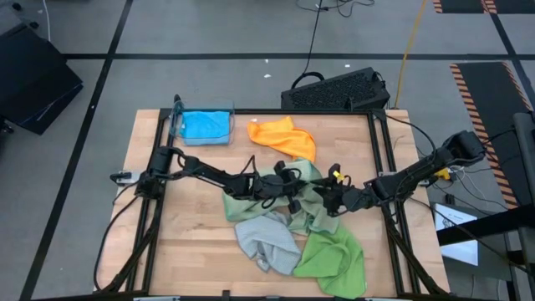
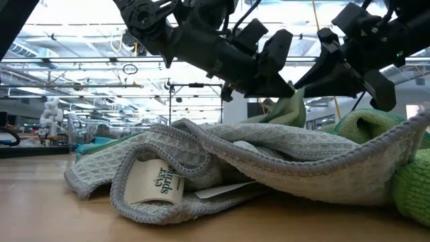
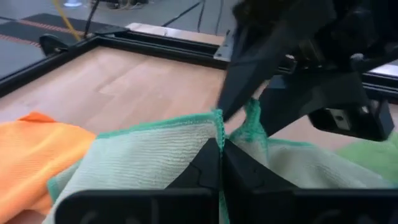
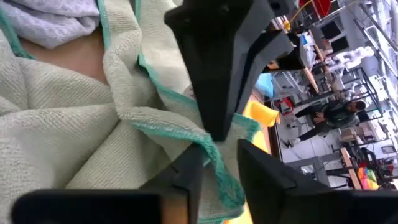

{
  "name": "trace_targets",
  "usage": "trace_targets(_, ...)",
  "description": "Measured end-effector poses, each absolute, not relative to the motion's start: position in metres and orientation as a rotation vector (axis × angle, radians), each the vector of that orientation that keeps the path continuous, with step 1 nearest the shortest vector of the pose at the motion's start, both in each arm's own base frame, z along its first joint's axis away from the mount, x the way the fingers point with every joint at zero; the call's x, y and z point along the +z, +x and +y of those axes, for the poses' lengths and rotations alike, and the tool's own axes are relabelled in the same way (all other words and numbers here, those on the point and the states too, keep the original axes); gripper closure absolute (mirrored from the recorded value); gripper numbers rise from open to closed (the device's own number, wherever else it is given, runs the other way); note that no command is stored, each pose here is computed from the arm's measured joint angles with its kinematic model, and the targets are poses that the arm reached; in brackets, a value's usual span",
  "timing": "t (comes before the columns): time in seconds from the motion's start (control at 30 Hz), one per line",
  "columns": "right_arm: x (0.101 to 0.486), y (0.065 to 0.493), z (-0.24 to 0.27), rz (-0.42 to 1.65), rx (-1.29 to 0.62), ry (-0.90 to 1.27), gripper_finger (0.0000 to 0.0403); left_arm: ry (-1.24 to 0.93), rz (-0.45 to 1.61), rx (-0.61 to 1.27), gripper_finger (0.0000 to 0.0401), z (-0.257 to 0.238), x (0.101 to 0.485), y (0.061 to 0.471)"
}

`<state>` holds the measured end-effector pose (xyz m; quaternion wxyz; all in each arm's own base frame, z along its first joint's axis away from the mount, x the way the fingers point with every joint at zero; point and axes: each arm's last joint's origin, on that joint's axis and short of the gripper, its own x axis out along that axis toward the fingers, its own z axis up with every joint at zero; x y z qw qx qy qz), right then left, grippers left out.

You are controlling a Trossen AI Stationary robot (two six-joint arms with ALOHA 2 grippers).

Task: Fold microfiber towels
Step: Fold the left light green microfiber cloth

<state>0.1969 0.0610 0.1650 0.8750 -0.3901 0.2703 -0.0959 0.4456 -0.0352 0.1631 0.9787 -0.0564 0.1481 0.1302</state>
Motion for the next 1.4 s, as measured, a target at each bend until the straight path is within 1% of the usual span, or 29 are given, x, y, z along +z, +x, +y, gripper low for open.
trace_targets(0.1,0.1643,0.1965,0.0608,0.57,-0.2,-0.806,0.0269,-0.114,0.301,0.258,0.039,-0.0354,0.1629,0.4456)
trace_targets(0.2,0.1642,0.1964,0.0608,0.57,-0.196,-0.819,0.0246,-0.122,0.304,0.226,0.0397,-0.0363,0.1629,0.4458)
trace_targets(0.3,0.1655,0.1972,0.0611,0.558,-0.191,-0.844,0.0233,-0.131,0.305,0.214,0.0392,-0.0365,0.1628,0.4459)
trace_targets(0.43,0.1677,0.1985,0.0618,0.538,-0.183,-0.868,0.023,-0.148,0.305,0.193,0.039,-0.037,0.1629,0.4461)
trace_targets(0.53,0.1672,0.1994,0.0619,0.531,-0.126,-0.868,0.0236,-0.146,0.304,0.192,0.0397,-0.037,0.1631,0.4461)
trace_targets(0.67,0.1668,0.2013,0.0584,0.528,-0.096,-0.825,0.0252,-0.133,0.302,0.188,0.0386,-0.0372,0.1634,0.4462)
trace_targets(0.9,0.1668,0.2027,0.0549,0.527,-0.094,-0.797,0.0304,-0.111,0.294,0.151,0.0396,-0.0388,0.1646,0.4467)
trace_targets(1.03,0.1663,0.2026,0.0551,0.526,-0.088,-0.782,0.0337,-0.111,0.298,0.149,0.0374,-0.0393,0.1642,0.4465)
trace_targets(1.1,0.1658,0.2023,0.0551,0.53,-0.092,-0.764,0.0346,-0.11,0.303,0.15,0.0361,-0.0391,0.1637,0.4463)
trace_targets(1.3,0.165,0.202,0.0552,0.533,-0.088,-0.734,0.0342,-0.105,0.325,0.117,0.0336,-0.039,0.1622,0.4459)
trace_targets(1.4,0.1654,0.2022,0.0555,0.528,-0.083,-0.73,0.0341,-0.091,0.341,0.099,0.0318,-0.0387,0.1662,0.4441)
